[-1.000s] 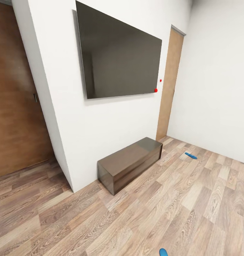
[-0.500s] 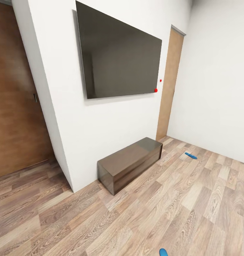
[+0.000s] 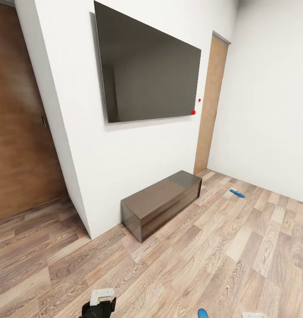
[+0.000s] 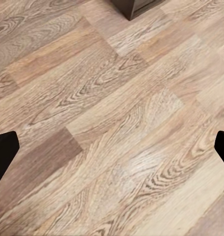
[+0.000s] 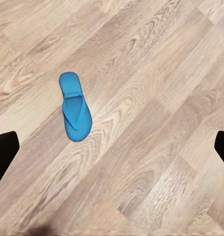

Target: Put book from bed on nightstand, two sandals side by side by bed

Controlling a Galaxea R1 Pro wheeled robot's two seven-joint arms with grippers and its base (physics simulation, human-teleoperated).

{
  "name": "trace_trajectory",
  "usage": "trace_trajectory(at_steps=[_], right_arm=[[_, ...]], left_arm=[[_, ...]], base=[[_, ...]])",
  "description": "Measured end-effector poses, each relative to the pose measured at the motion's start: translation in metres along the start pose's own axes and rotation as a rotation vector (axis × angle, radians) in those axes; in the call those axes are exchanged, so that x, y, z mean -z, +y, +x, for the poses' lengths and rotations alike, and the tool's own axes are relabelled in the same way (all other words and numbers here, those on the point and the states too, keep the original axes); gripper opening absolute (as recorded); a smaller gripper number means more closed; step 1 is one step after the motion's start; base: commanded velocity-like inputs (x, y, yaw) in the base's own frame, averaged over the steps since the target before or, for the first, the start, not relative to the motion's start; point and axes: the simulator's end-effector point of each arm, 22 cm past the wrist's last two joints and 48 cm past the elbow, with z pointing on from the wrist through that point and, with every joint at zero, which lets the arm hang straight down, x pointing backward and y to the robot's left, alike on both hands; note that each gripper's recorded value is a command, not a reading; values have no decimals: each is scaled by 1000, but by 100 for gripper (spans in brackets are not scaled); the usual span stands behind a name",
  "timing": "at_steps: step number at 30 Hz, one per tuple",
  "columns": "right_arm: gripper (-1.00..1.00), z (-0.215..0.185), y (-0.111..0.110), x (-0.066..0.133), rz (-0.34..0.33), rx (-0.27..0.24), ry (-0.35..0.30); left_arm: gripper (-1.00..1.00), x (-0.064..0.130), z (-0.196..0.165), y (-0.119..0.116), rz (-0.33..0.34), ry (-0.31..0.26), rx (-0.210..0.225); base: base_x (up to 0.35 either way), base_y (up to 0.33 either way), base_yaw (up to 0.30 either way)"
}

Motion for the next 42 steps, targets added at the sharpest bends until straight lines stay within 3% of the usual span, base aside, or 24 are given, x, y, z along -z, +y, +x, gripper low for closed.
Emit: trace_trajectory(at_steps=[7, 30, 42], right_arm=[[100, 26, -5, -2, 8, -18, 52], [100, 27, -4, -2, 9, -21, 50], [100, 28, -4, -3, 7, -21, 51]], left_arm=[[100, 0, 1, 2, -3, 2, 3], [100, 1, 3, 3, -6, 6, 3], [100, 0, 3, 3, -5, 6, 2]], base=[[146, 0, 0], [207, 0, 0], [35, 0, 0]])
